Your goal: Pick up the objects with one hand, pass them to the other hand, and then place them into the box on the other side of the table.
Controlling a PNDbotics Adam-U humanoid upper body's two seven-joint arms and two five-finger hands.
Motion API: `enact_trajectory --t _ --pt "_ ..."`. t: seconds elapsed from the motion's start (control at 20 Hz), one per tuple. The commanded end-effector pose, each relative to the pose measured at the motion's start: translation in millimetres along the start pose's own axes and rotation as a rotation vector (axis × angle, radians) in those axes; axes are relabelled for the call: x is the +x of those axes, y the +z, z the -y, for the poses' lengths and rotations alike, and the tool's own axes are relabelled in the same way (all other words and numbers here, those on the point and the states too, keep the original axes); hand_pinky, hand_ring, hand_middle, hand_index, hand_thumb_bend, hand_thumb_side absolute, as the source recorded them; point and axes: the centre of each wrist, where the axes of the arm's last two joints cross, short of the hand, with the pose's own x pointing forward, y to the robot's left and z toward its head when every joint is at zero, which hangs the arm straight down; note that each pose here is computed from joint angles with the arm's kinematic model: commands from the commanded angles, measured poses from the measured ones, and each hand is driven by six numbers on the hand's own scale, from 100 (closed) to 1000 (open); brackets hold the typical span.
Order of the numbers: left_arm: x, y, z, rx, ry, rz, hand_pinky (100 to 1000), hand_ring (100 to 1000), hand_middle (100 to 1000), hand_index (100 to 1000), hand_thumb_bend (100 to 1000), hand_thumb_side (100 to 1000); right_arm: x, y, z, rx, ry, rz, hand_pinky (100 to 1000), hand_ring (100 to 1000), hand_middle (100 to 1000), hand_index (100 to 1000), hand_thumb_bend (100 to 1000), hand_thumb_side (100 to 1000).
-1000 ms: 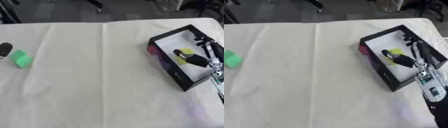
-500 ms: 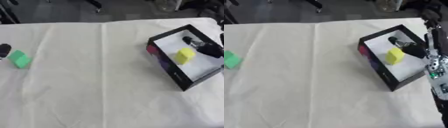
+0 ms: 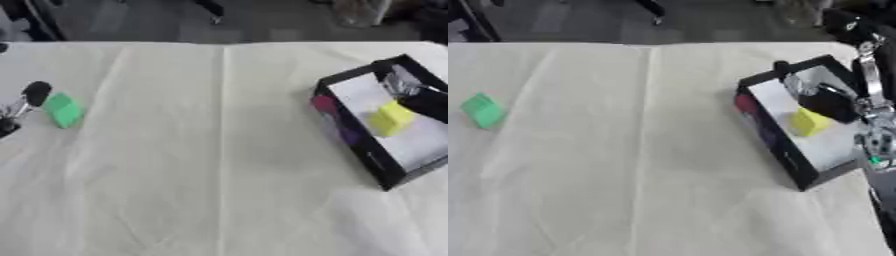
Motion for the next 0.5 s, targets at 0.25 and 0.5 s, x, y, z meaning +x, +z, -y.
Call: enact_trajectory --t 0.25,0.5 --pt "-10 -1 -40.8 -0.120 -0.233 -0.009 857 771 781 865 655 582 17 -12 -59.9 0.291 -0.190 0.144 826 795 801 873 410 452" --pt "-23 -2 -67.0 -0.255 -0.370 -0.033 866 766 774 873 660 564 22 -14 -79.6 0.412 -0.223 0.198 826 795 802 875 394 456"
